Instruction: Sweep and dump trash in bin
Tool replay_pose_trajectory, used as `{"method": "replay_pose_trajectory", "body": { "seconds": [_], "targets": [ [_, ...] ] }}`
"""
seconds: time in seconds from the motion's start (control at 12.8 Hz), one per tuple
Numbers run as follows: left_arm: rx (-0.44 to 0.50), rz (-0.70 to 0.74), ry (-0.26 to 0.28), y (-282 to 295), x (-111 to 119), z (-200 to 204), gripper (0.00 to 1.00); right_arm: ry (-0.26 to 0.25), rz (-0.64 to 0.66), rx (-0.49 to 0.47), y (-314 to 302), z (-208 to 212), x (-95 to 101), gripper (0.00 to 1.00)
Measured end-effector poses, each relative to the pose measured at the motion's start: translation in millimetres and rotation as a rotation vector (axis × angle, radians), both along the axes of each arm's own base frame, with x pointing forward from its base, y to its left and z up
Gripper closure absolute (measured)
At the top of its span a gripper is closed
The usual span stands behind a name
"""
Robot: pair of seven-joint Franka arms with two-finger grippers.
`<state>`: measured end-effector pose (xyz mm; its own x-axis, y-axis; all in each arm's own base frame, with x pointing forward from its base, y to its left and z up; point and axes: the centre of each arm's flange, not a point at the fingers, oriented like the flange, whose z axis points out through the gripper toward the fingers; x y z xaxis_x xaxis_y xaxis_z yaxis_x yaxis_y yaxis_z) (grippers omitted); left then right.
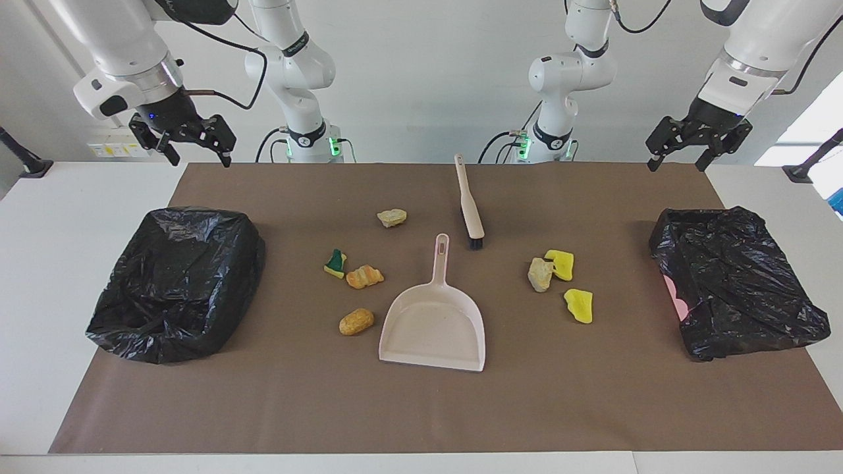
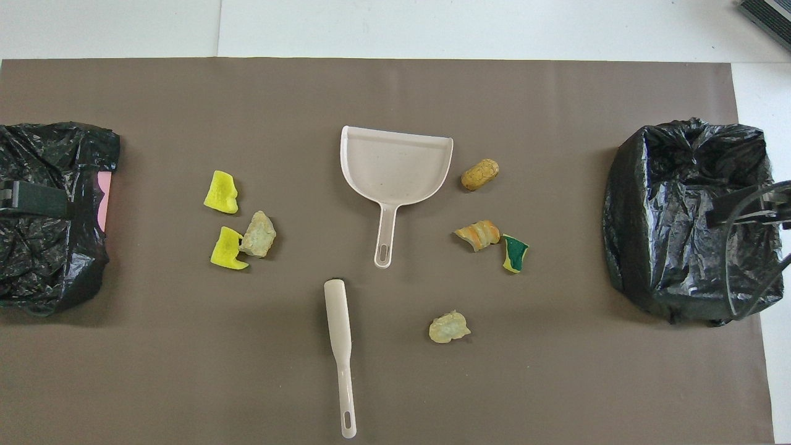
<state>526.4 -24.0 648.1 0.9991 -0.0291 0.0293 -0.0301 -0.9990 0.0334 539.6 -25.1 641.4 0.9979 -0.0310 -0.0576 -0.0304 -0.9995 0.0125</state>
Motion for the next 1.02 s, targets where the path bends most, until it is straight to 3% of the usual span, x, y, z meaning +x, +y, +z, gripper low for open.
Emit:
{"method": "replay_pose_trajectory", "body": {
  "seconds": [0.55,1.02],
  "targets": [
    [0.037,-0.052,0.104,-109.3,-59.8,-68.1,0.0,0.008,0.077,0.001,41.7,-9.8,4.5,0.0],
    [-0.014,0.015,0.091,-195.9,-115.7,-128.9,0.0,0.004,0.204,0.011,119.7,-82.8,52.3,0.0]
  ]
}}
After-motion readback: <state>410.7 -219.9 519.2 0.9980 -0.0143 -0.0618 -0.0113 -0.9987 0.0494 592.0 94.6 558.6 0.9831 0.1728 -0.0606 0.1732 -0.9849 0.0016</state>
